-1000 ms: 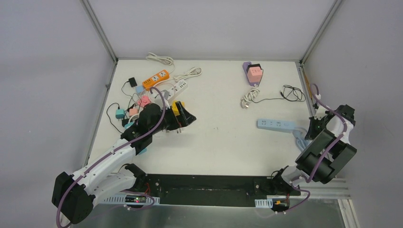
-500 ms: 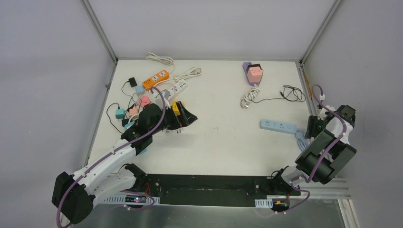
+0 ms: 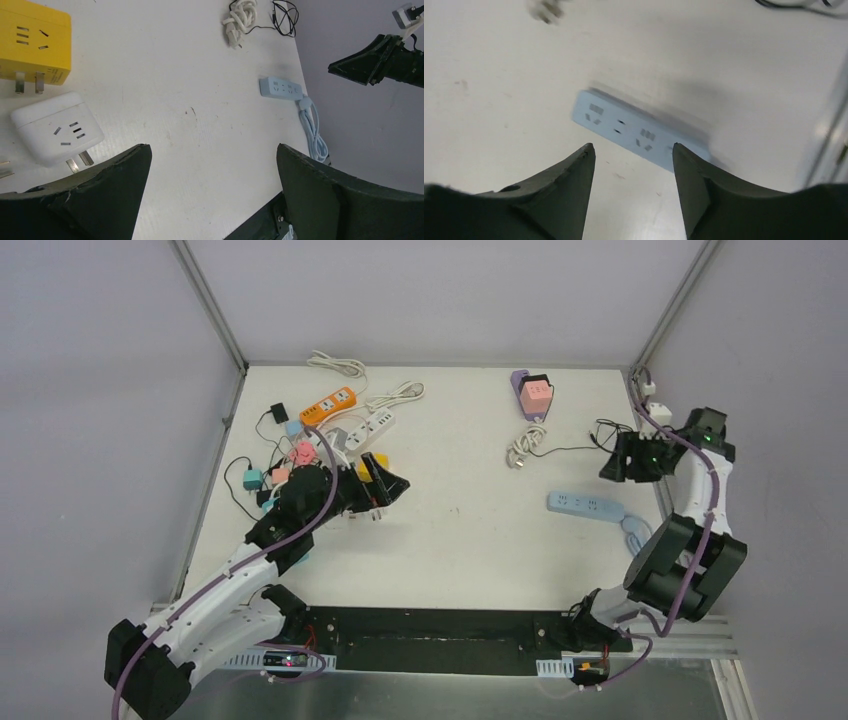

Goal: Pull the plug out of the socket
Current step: Move the socket to the center of the board.

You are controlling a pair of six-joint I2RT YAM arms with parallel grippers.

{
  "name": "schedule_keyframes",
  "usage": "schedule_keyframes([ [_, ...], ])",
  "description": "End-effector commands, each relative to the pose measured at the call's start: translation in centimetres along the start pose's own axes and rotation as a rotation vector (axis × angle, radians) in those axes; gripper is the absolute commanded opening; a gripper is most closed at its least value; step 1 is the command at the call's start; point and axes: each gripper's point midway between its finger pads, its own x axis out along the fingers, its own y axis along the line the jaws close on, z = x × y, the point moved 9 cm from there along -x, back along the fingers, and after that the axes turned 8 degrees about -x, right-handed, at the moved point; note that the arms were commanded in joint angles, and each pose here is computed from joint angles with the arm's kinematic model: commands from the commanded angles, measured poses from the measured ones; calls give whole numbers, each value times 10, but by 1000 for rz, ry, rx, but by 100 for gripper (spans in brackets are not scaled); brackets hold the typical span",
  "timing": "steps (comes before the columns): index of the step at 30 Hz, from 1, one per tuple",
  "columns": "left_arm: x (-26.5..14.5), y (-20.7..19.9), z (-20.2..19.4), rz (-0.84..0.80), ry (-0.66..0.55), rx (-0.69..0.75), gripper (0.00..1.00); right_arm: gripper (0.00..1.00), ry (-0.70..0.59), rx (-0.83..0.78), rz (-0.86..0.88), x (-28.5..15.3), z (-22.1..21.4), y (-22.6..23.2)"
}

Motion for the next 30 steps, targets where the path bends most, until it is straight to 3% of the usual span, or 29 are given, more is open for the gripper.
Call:
schedule_keyframes([
  [1,-10,-6,15,-26,-128,65,99,61,-88,-38,223,27,49,42],
  [5,-19,-4,21,-1,-193,104,99,61,-78,-74,242,68,89,67],
  [13,9,11,37,90,-359,164,99,62,-37,110,107,150,143,58],
  [19,57,8,52,137,-298,303,99,62,2,159,-36,200,159,57],
  [23,85,3,68,142,-272,366,99,61,25,163,-33,214,152,58],
  [30,136,8,86,37,-221,327,99,61,90,165,-17,234,129,65],
])
